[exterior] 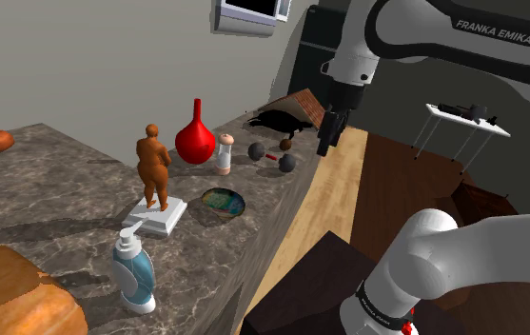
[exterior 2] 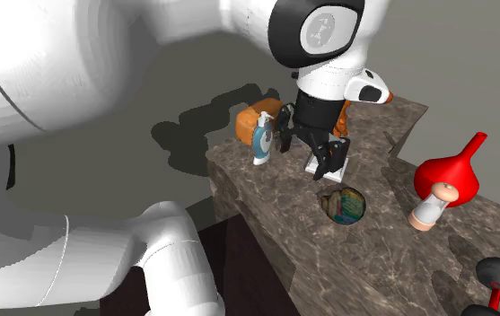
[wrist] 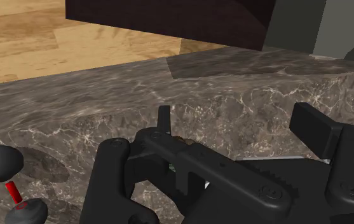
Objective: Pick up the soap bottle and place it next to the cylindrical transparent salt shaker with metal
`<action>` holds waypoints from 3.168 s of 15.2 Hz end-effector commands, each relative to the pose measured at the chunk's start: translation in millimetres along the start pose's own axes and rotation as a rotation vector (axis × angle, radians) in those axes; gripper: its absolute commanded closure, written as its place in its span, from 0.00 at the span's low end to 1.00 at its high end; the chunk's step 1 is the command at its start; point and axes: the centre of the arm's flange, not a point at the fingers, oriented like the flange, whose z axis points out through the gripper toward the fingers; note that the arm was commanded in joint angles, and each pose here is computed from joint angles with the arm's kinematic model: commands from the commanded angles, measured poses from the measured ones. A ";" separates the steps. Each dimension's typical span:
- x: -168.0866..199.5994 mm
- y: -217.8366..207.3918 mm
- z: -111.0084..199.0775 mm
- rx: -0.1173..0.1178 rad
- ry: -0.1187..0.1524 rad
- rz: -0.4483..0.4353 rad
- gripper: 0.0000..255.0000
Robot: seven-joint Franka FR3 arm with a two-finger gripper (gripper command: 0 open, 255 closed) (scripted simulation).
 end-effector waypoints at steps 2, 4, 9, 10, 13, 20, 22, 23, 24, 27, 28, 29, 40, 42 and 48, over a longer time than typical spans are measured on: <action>2.5 -9.8 7.3 0.001 0.013 -0.001 0.00; 7.8 -29.4 21.9 0.004 0.039 -0.003 0.00; 22.4 -78.5 57.4 0.011 0.105 -0.008 0.00; 25.6 -88.4 64.3 0.013 0.118 -0.009 0.00; 35.6 -118.1 84.8 0.017 0.158 -0.012 0.00; 61.8 -187.9 130.5 0.027 0.250 -0.018 0.00; 69.9 -207.9 142.9 0.029 0.276 -0.020 0.00; 74.1 -217.9 149.1 0.031 0.289 -0.021 0.00; 78.3 -228.0 155.1 0.032 0.302 -0.022 0.00; 91.5 -258.2 172.9 0.036 0.341 -0.025 0.00; 96.0 -268.3 178.6 0.038 0.355 -0.026 0.00; 100.5 -278.5 184.3 0.039 0.368 -0.027 0.00; 145.9 -359.2 240.5 0.050 0.471 -0.035 0.00; 150.6 -359.9 249.9 0.050 0.471 -0.035 0.00; 156.8 -360.6 262.0 0.050 0.471 -0.035 0.00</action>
